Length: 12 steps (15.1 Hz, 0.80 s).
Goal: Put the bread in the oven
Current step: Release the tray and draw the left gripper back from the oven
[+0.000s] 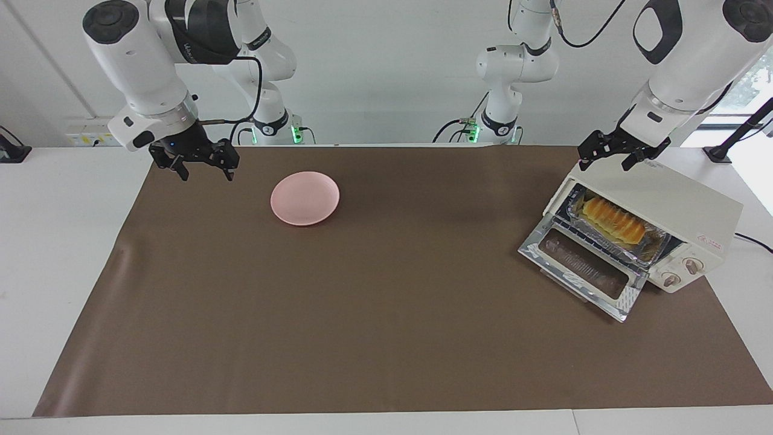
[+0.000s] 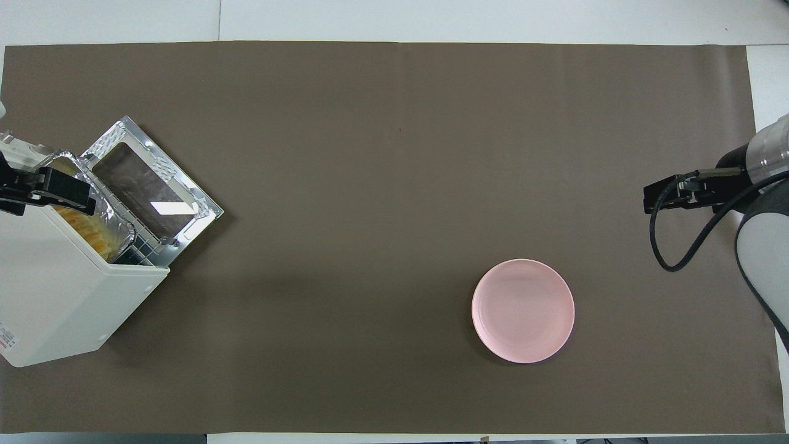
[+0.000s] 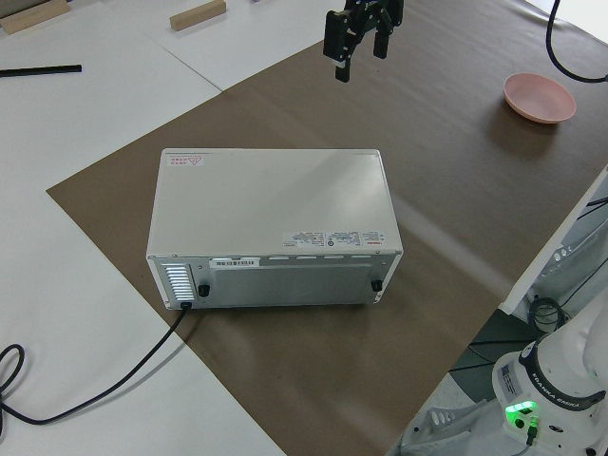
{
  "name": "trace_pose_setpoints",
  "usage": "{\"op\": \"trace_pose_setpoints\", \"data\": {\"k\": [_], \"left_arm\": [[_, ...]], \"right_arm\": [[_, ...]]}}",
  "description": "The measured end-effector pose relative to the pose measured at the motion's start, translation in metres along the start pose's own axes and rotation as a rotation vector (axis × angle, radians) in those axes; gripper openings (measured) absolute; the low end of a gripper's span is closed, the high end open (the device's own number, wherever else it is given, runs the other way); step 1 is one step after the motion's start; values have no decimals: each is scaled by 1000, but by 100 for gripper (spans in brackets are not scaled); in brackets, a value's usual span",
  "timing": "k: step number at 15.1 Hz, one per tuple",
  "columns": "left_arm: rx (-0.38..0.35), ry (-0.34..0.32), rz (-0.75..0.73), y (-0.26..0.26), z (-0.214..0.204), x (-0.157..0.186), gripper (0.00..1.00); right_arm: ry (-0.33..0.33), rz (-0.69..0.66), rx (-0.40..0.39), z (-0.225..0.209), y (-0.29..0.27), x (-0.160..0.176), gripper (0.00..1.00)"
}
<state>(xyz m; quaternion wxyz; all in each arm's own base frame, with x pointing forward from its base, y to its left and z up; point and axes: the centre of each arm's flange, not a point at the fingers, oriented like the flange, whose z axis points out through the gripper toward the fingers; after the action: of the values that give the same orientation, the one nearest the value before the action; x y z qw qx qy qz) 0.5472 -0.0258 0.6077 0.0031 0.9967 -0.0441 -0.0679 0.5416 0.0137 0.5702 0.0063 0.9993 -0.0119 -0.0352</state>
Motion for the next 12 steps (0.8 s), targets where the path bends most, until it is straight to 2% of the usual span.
{"op": "trace_pose_setpoints", "data": {"k": [12], "left_arm": [[6, 25, 54, 30, -14, -10, 100]], "right_arm": [[0, 0, 0, 0, 0, 0, 100]]}}
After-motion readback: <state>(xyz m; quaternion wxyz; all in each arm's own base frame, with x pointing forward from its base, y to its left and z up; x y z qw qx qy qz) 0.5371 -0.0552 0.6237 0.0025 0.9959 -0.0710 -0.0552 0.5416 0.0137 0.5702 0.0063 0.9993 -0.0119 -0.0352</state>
